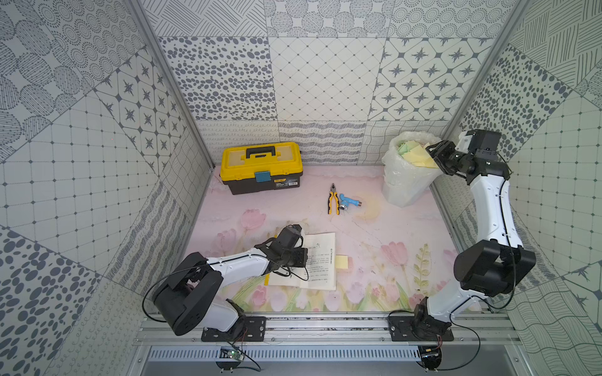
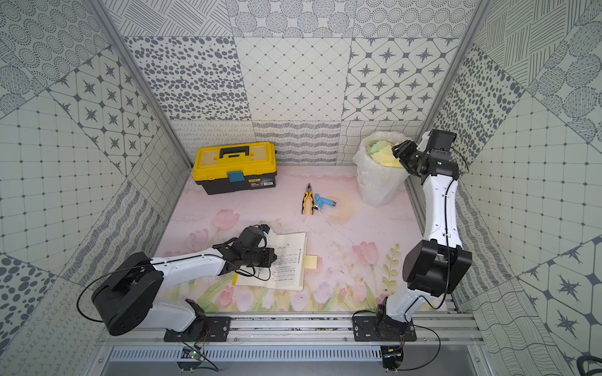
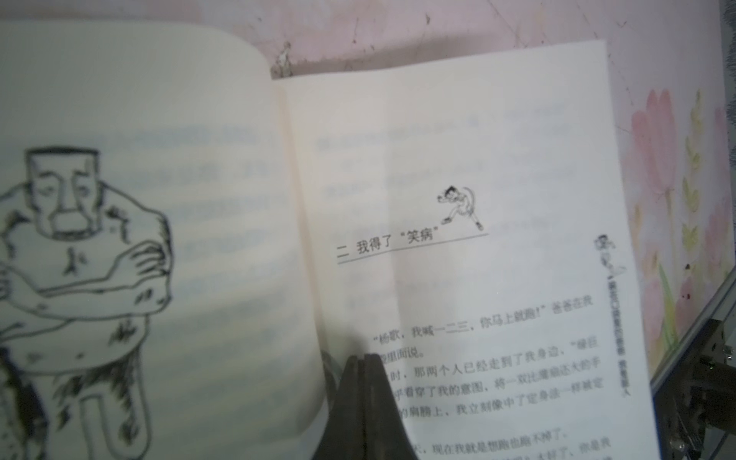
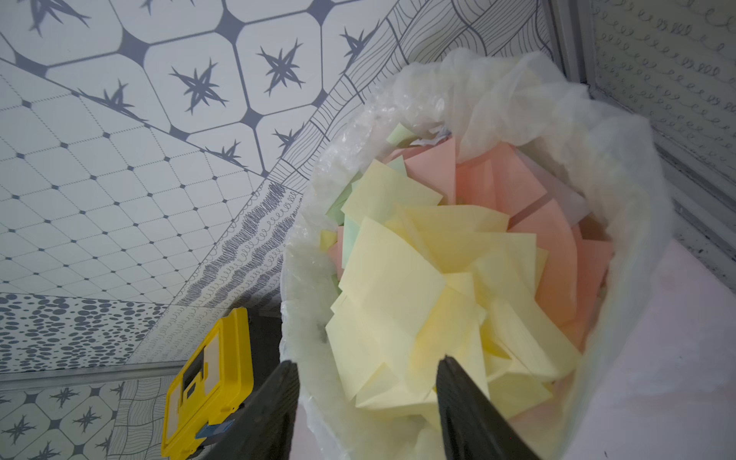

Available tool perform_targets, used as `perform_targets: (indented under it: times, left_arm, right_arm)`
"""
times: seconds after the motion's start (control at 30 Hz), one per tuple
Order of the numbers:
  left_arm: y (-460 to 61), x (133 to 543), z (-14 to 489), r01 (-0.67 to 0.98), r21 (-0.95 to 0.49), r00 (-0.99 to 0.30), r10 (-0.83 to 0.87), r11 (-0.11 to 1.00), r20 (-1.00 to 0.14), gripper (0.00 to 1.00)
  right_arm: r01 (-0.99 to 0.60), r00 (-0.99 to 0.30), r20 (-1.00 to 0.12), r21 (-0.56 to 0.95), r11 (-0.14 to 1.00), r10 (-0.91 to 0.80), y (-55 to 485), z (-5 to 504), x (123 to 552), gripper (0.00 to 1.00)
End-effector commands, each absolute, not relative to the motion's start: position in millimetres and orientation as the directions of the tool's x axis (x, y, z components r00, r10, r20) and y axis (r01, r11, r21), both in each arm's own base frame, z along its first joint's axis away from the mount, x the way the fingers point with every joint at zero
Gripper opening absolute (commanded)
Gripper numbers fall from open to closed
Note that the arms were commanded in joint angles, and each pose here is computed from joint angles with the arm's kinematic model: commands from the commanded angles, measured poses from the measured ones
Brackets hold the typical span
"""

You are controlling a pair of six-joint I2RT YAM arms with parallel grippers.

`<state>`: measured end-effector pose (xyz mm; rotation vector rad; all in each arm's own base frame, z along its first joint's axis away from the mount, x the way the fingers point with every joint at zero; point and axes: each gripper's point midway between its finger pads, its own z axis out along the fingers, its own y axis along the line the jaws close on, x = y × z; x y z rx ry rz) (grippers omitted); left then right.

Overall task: Peel off the used sticky note
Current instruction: Place the note in the trash bin, then turn the page of the book at the center of the board.

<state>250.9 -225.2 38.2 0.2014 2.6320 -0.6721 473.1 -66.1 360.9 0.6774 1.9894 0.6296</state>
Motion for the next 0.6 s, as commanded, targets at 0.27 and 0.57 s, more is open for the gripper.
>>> perform_targets:
  times: [0.27,0.57]
  left_arm:
    - [-229,248,56,0.255,-0.443,-0.901,0.045,0.859,-0.432,0.44]
    - [-228,246,73,0.275,-0.455,-0.888,0.043,0.847,-0.458,0.72]
  right_arm:
    - [0.082,-0.455,-0.654,0.646,0.759,0.605,-14,375,412,0.68]
    - [-0.007,-0.597,-0.613,0.649,0.761,0.517,57,327,368,0.71]
